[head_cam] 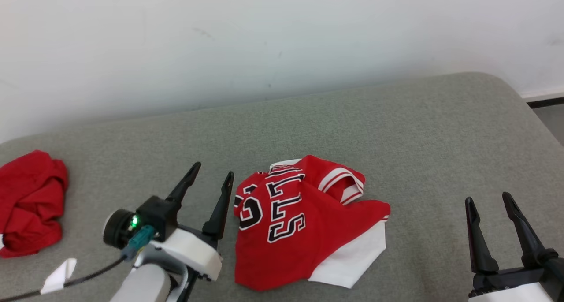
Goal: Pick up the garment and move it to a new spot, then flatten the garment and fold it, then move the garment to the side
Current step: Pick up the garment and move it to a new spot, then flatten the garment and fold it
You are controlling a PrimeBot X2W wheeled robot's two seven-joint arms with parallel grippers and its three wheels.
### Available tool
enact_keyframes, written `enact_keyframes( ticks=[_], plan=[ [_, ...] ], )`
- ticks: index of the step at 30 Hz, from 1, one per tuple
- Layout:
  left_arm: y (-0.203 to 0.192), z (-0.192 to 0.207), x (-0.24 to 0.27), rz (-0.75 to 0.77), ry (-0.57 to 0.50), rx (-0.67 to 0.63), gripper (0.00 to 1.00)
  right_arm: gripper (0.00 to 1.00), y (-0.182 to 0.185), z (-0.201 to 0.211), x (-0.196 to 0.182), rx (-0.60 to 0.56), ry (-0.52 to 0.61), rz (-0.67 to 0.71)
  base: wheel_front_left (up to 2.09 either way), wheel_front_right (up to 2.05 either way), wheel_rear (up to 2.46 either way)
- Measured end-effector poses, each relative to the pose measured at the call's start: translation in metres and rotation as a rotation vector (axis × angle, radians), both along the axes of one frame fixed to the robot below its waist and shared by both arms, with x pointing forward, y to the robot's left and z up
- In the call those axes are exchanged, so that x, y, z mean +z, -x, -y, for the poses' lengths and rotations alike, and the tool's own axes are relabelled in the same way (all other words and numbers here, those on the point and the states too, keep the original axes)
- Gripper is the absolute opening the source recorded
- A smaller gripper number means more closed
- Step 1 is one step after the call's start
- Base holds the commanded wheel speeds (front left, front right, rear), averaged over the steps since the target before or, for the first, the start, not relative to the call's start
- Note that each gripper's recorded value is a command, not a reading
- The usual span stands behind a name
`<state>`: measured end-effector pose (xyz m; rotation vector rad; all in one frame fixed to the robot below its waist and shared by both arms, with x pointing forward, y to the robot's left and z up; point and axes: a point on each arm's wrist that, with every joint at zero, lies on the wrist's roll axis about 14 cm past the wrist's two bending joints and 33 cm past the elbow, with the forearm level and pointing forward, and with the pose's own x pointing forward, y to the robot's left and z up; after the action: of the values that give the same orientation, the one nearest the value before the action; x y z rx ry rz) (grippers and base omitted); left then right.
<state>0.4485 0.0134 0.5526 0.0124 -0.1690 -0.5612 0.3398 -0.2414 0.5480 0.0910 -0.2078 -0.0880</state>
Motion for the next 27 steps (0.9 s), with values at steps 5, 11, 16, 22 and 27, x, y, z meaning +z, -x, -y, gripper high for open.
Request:
enact_keyframes(
  ticks=[5, 11, 16, 22, 27],
  plan=[
    [0.025, -0.038, 0.011, 0.032, 0.062, 0.125, 1.00, 1.00, 0.001, -0.007, -0.004, 0.026, 0.031, -0.019, 0.00, 0.00, 0.00],
    [0.056, -0.078, -0.003, 0.020, 0.049, 0.253, 1.00, 1.00, 0.002, -0.013, -0.015, 0.047, 0.029, -0.048, 0.00, 0.00, 0.00],
    [0.071, -0.103, -0.007, 0.017, 0.049, 0.344, 1.00, 1.00, 0.006, -0.011, -0.026, 0.037, 0.019, -0.077, 0.00, 0.00, 0.00],
    [0.087, -0.120, -0.015, -0.009, 0.080, 0.424, 1.00, 1.00, 0.012, -0.014, -0.054, 0.033, -0.016, -0.157, 0.00, 0.00, 0.00],
    [0.091, -0.129, -0.016, -0.011, 0.088, 0.449, 1.00, 1.00, 0.010, -0.022, -0.064, 0.050, -0.031, -0.185, 0.00, 0.00, 0.00]
  ],
)
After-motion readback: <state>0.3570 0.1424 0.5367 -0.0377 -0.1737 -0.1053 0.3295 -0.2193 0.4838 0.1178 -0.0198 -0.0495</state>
